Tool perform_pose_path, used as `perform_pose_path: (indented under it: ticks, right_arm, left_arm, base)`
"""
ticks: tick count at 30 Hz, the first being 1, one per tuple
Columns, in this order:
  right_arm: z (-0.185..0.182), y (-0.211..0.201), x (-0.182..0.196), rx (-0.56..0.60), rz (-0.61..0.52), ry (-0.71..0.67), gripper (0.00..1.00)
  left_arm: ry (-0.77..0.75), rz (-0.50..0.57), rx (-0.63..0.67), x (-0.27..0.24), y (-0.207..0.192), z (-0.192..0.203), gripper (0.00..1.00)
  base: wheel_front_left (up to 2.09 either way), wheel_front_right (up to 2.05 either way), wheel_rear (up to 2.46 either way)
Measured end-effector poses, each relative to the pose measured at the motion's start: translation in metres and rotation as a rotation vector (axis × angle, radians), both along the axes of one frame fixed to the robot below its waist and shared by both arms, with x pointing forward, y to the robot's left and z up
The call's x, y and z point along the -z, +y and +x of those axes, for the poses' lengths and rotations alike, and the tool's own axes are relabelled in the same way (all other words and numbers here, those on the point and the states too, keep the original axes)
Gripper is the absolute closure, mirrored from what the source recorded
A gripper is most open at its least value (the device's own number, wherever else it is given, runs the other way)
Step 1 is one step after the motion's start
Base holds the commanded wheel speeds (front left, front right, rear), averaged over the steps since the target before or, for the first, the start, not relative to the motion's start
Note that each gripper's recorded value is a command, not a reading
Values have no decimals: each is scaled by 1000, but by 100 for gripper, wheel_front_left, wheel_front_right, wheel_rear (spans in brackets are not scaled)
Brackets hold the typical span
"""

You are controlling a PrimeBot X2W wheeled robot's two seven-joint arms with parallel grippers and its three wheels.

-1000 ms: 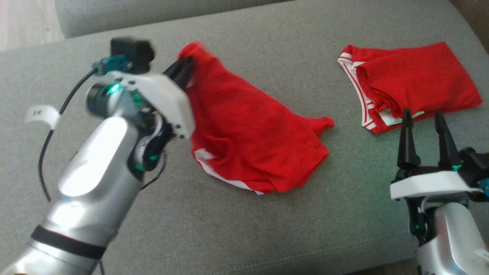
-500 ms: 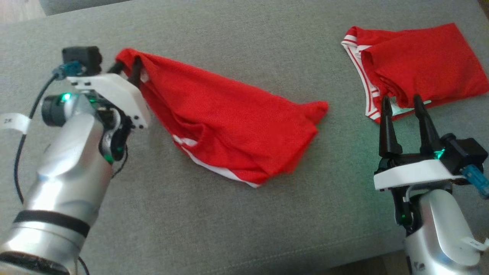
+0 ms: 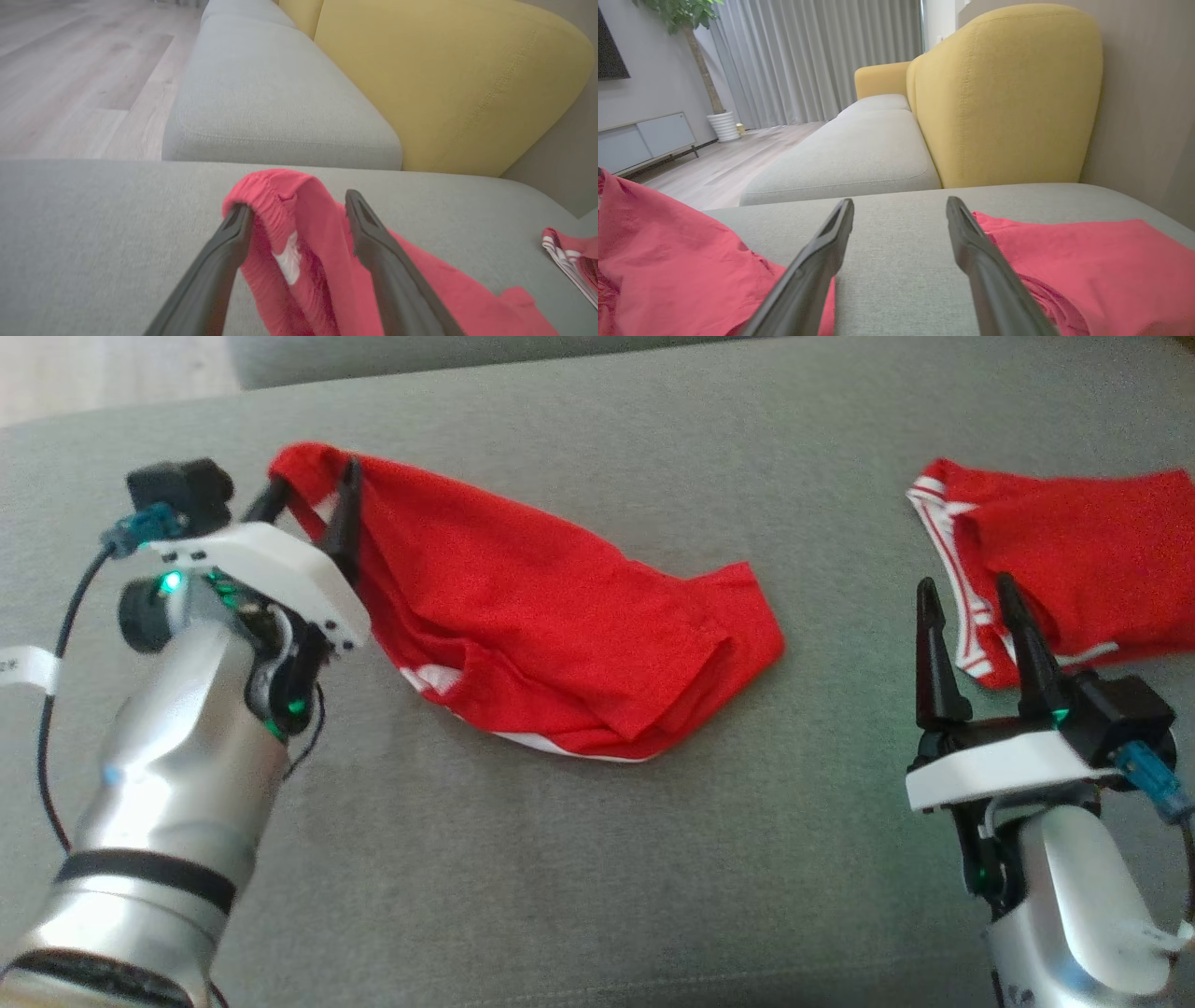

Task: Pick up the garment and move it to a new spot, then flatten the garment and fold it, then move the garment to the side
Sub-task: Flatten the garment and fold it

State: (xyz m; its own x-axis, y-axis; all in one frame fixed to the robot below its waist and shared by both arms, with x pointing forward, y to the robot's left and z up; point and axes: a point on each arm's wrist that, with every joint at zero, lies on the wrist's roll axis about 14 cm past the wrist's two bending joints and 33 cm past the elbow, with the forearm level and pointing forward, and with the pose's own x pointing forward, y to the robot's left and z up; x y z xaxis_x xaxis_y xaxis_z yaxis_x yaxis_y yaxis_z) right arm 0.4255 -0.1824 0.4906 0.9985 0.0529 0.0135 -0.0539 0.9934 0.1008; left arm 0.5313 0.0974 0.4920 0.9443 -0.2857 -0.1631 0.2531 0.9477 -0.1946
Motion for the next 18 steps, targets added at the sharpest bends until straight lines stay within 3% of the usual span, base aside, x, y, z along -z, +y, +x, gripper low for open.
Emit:
perform_pose_path:
  ticks: [11,16,18]
  right_arm:
    - [-2,38,-14,-105,-4,-21,0]
    - [-6,43,-16,-120,0,-24,0]
    - [-10,53,-18,-149,11,-28,0]
  left_arm:
    - [246,-4,62,45,19,-71,0]
    - [185,-10,41,29,28,-69,0]
    - [75,-47,-20,7,39,-64,0]
  base:
    - [0,0,0]
    - [0,0,0]
    - [0,0,0]
